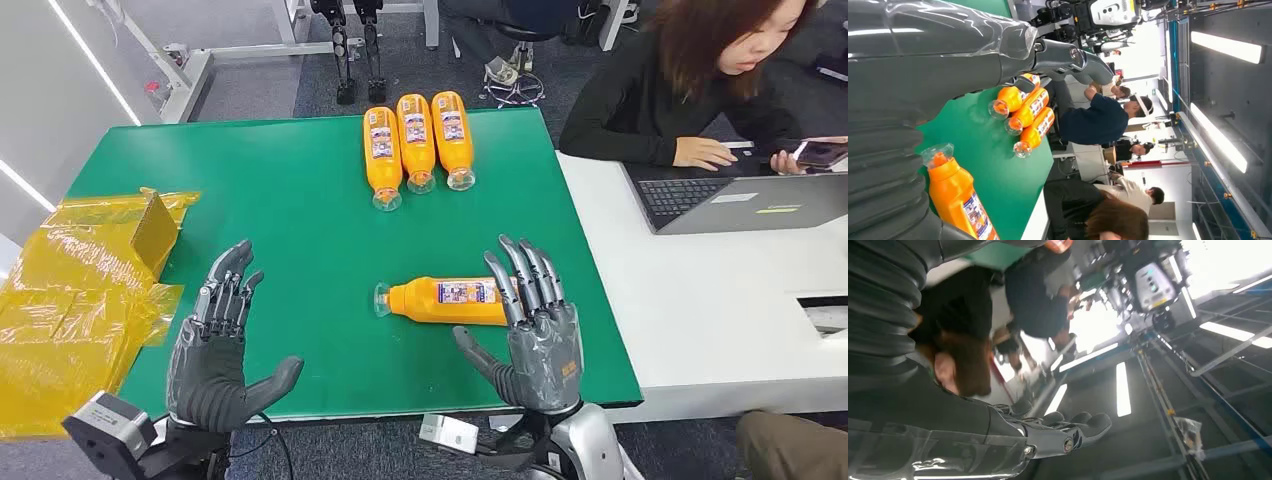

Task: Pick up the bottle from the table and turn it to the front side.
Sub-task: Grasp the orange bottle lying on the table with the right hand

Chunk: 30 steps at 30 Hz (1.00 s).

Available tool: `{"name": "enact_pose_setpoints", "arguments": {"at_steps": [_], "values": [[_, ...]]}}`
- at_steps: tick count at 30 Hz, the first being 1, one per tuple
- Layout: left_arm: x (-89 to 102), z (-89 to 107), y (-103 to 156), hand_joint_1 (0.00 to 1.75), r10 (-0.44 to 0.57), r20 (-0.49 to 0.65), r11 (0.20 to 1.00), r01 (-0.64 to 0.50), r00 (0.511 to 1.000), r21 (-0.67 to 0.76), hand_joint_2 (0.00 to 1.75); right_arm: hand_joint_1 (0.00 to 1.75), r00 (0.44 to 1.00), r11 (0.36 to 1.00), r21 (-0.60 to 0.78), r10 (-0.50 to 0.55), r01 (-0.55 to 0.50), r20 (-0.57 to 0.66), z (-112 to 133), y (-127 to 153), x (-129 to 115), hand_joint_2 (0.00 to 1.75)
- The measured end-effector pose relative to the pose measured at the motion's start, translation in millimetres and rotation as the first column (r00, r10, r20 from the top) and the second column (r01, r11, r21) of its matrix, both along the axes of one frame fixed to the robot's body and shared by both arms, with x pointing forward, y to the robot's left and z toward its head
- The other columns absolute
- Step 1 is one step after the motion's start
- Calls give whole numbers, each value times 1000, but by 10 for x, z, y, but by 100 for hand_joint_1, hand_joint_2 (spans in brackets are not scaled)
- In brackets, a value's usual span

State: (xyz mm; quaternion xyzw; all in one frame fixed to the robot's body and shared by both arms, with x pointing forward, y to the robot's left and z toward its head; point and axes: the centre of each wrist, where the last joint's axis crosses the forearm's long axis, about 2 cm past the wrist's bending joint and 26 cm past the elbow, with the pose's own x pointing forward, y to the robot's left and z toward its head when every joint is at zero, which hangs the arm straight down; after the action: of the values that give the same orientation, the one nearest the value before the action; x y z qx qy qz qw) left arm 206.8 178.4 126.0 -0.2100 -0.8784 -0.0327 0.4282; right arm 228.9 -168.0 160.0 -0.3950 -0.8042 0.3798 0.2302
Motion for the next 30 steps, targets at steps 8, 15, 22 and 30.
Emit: {"name": "enact_pose_setpoints", "arguments": {"at_steps": [8,15,22,30], "values": [[23,-18,-12,0,-17,-3,1000,17,1000,4,175,0,993,993,-114,-20,7,-114,97,-130,323,175],[33,-70,-21,0,-36,-16,999,36,999,8,175,0,918,987,-106,74,-124,-389,232,-364,780,175],[60,-103,-33,0,-59,-24,998,60,998,9,175,0,836,968,-166,68,-187,-545,675,-631,1450,175],[99,-133,-68,0,-95,-33,995,96,995,5,175,0,698,946,-205,31,-253,-715,1327,-797,2090,175]]}}
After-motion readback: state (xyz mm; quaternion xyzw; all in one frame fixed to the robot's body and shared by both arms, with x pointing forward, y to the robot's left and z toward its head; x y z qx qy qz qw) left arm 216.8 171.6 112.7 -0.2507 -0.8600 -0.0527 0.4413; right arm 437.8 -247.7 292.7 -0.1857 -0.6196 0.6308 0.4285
